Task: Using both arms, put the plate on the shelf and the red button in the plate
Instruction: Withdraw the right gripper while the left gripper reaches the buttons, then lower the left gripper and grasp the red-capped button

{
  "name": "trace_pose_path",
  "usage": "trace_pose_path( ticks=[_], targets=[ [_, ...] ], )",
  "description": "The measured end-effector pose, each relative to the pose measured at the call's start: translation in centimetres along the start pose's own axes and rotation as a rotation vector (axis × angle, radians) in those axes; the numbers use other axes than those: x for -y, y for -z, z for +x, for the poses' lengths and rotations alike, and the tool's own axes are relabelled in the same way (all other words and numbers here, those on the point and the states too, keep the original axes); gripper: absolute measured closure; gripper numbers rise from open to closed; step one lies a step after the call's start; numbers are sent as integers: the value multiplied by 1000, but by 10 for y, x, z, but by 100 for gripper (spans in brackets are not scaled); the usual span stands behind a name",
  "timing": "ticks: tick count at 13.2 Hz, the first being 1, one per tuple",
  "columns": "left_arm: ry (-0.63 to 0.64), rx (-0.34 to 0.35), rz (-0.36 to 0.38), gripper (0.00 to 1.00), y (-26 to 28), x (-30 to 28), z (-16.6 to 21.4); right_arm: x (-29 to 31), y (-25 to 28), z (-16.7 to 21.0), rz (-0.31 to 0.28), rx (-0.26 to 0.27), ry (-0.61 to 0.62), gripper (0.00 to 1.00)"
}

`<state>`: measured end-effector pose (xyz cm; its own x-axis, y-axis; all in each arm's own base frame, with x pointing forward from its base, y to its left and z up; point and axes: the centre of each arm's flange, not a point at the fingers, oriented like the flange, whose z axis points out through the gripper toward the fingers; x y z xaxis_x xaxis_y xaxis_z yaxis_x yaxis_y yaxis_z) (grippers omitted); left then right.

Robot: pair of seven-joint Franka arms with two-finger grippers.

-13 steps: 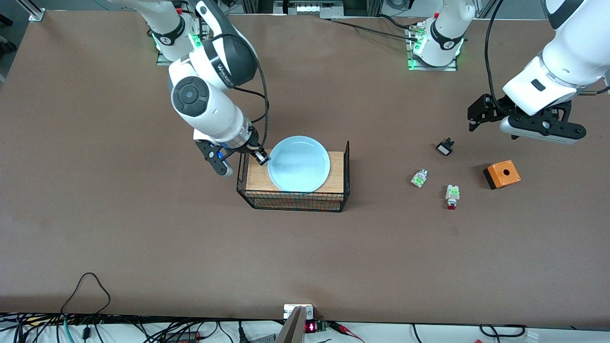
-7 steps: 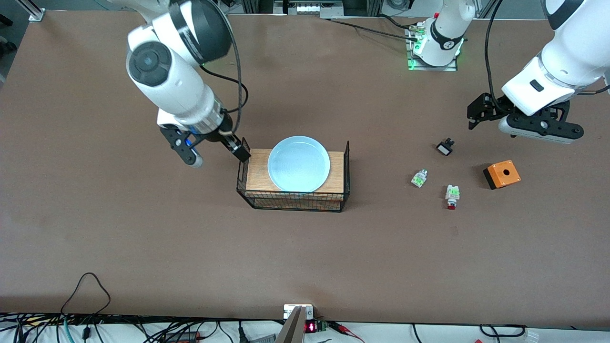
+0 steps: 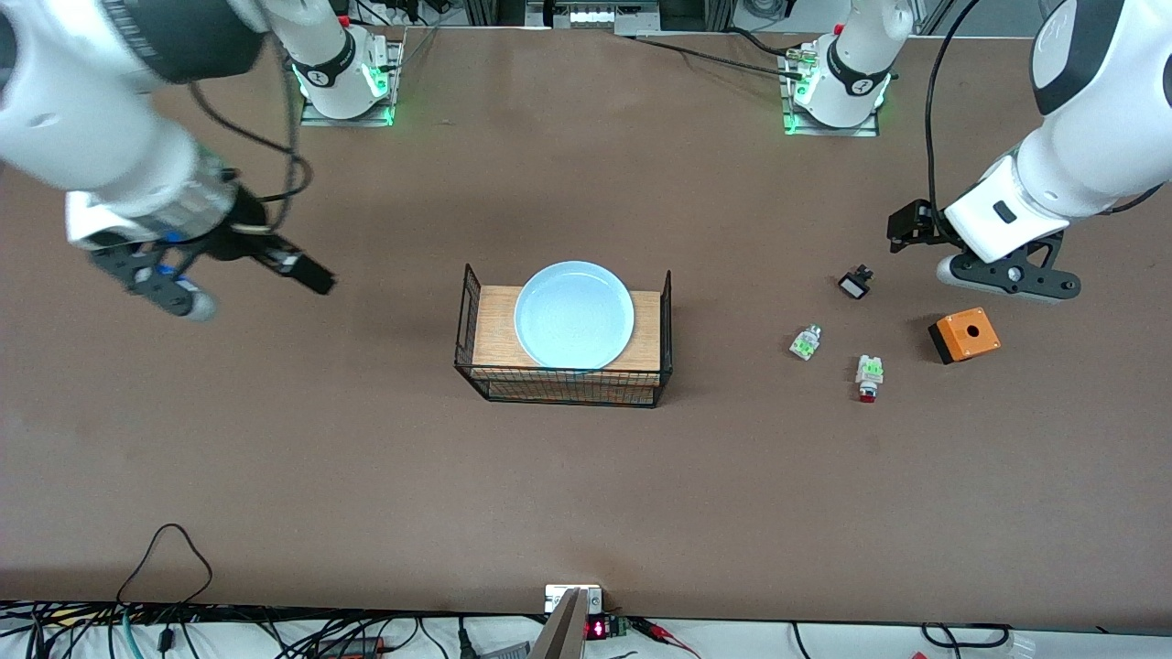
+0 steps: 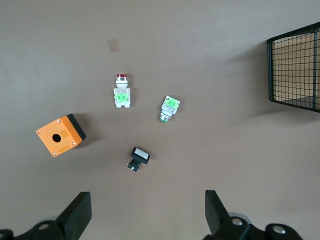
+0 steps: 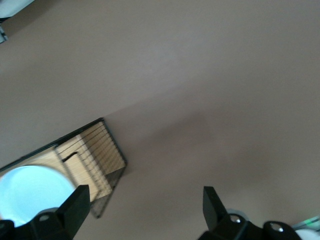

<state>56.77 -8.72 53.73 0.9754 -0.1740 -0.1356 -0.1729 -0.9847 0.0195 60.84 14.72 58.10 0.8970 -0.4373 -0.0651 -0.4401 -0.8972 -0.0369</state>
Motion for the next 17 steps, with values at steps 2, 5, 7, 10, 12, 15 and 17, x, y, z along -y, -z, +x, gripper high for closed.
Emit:
trace_pose_path(
  ticks=[2,5,7,10,12,15,17],
  targets=[
    [3,45,-9,0,-22,4,10,-56,3,40,-16,0,125,0],
    [5,160,-9,0,-100,17,42,-120,2,76,-82,-11,290,0],
    [26,204,1,0,-155,43,62,-137,1,86,-87,-5,324,0],
    [73,222,-41,0,-225,109,78,-168,4,96,-50,4,304,0],
    [76,208,-65,0,-261,130,85,-169,16,83,-45,18,313,0],
    [6,165,-75,0,-268,126,95,-163,11,71,-52,37,328,0],
    [-45,98,-52,0,-271,109,108,-171,3,75,-62,39,315,0]
  ],
)
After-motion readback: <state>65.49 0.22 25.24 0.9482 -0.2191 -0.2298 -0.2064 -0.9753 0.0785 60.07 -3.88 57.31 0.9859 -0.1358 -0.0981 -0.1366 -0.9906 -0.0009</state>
